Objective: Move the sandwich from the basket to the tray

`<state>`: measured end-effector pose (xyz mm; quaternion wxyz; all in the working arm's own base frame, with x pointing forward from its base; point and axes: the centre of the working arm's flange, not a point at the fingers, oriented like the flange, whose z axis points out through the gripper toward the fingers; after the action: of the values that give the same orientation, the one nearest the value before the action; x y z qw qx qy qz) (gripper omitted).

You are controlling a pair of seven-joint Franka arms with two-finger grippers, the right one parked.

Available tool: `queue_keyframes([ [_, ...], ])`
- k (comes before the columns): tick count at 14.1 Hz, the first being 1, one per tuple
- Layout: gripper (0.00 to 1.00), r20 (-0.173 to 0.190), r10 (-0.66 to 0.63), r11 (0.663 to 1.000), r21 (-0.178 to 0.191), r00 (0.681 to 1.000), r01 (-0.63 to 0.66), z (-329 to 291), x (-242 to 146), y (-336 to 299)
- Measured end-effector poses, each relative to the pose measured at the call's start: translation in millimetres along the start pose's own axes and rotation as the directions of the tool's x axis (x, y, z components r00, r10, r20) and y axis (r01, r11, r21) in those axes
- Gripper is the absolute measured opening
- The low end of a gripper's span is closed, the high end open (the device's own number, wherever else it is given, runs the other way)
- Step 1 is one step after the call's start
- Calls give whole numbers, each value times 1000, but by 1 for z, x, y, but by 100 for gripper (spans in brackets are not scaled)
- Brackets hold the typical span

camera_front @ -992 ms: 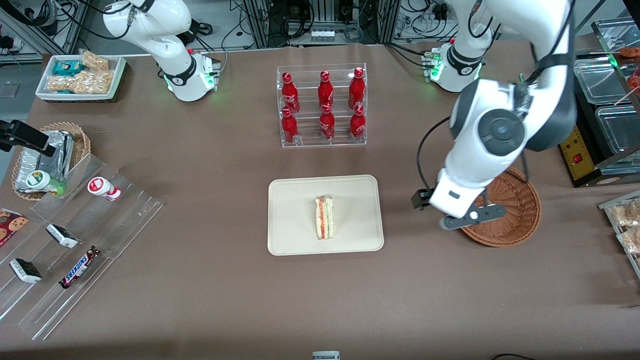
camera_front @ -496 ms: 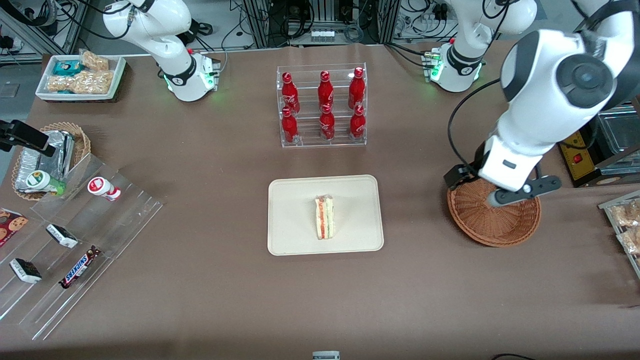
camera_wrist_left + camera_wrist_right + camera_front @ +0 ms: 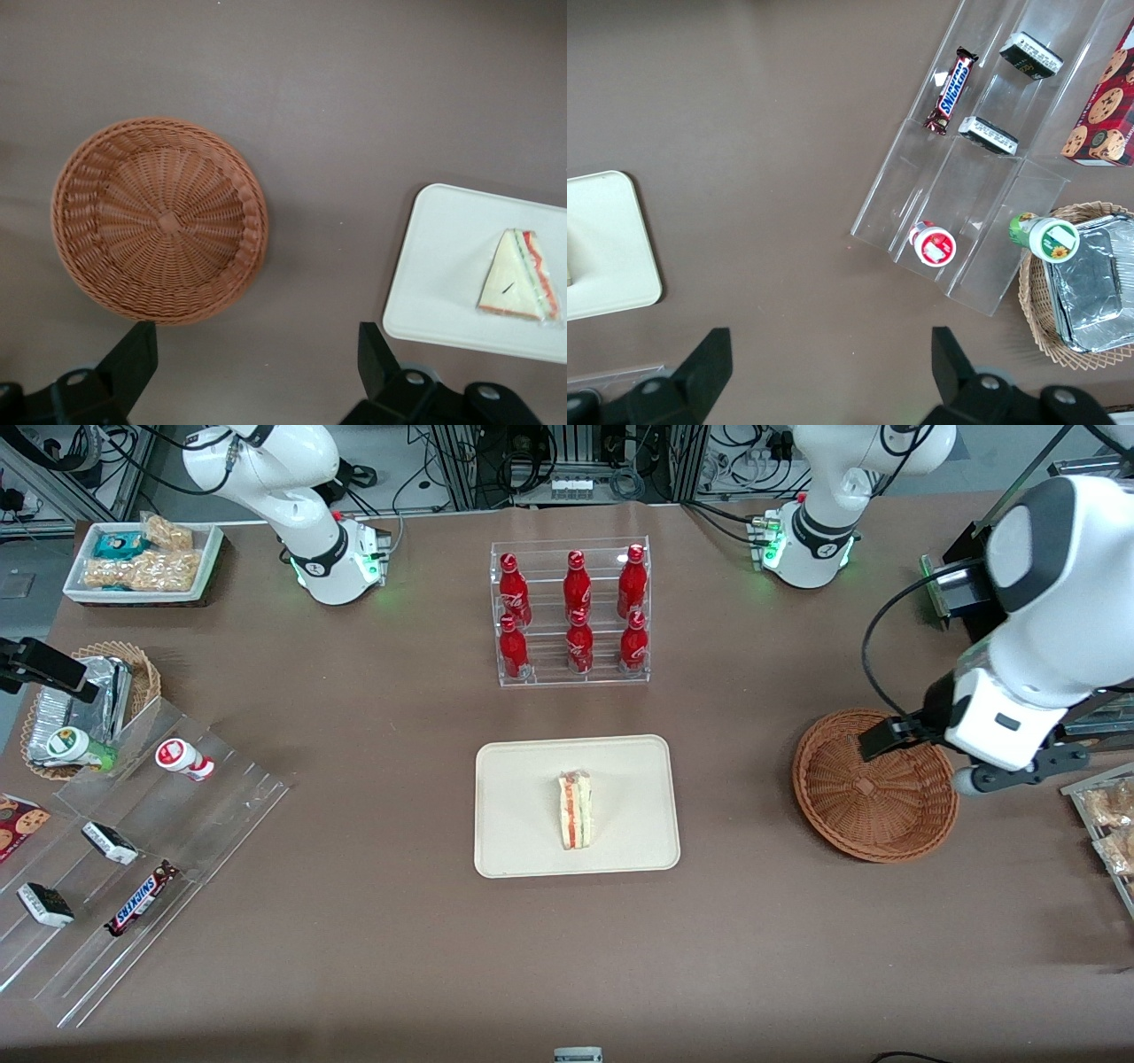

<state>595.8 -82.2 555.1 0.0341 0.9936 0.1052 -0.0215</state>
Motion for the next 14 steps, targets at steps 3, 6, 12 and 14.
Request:
queue_keyframes([
  [3, 100, -11, 66, 998, -20, 998, -66, -24, -5, -27],
  [6, 100, -23, 132, 991, -26, 991, -132, -45, -13, -50],
  [12, 100, -28, 268, 963, 20, 963, -268, -66, -24, -67],
  [14, 100, -21, 278, 960, 30, 960, -277, -67, -26, -65],
])
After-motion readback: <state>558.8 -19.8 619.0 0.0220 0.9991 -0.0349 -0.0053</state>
